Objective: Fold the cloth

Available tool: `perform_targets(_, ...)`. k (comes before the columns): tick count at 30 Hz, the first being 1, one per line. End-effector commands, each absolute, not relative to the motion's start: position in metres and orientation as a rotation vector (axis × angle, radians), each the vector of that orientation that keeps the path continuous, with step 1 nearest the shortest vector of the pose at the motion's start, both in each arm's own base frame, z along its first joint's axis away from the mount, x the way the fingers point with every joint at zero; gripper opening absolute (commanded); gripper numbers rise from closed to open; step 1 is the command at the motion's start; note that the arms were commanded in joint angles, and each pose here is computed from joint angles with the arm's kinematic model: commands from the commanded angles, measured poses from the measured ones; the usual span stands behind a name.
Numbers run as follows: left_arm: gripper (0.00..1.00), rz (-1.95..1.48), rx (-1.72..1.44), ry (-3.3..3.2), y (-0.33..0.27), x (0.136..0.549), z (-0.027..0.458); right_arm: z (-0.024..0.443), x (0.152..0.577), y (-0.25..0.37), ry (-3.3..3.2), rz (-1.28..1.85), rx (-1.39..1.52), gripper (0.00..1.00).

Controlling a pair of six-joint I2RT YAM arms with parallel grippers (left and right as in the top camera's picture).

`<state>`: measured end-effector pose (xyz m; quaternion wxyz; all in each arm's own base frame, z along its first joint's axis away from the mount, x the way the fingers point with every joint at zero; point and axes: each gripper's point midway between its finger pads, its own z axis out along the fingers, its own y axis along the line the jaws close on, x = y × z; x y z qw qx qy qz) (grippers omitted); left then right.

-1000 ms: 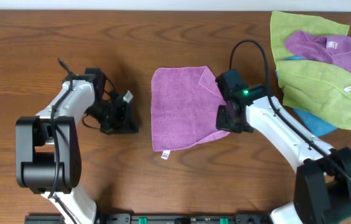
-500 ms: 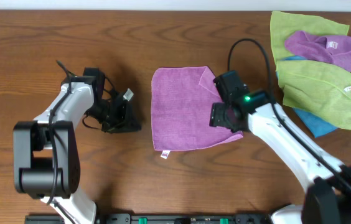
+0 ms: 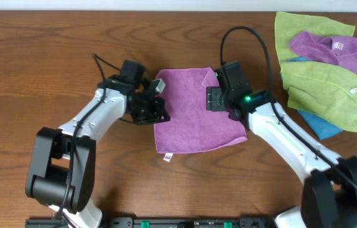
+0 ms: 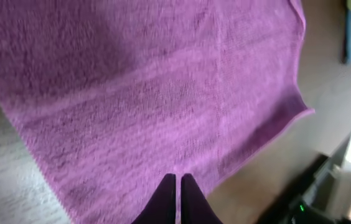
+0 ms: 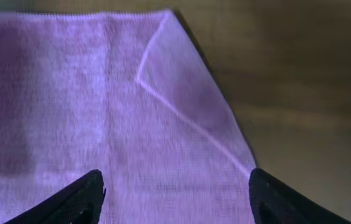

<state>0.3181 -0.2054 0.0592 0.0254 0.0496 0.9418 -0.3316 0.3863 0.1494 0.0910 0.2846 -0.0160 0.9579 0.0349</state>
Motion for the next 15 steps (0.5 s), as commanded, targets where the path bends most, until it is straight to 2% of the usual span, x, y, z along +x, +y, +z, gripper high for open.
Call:
perform_targets(1, 0.06, -0.865, 0.061, 2.926, -0.199, 0.328, 0.054, 0.076, 0.396, 0.144, 2.561, 0.027, -0.076, 0.74)
perform_targets(7, 0.06, -0.683, 0.058, 2.932, -0.19, 0.333, 0.044, 0.051, 0.416, 0.146, 2.545, 0.03, -0.075, 0.7)
perform_targets(15, 0.06, -0.636, 0.037, 2.952, -0.185, 0.334, 0.035, 0.045, 0.434, 0.154, 2.487, 0.057, -0.065, 0.63)
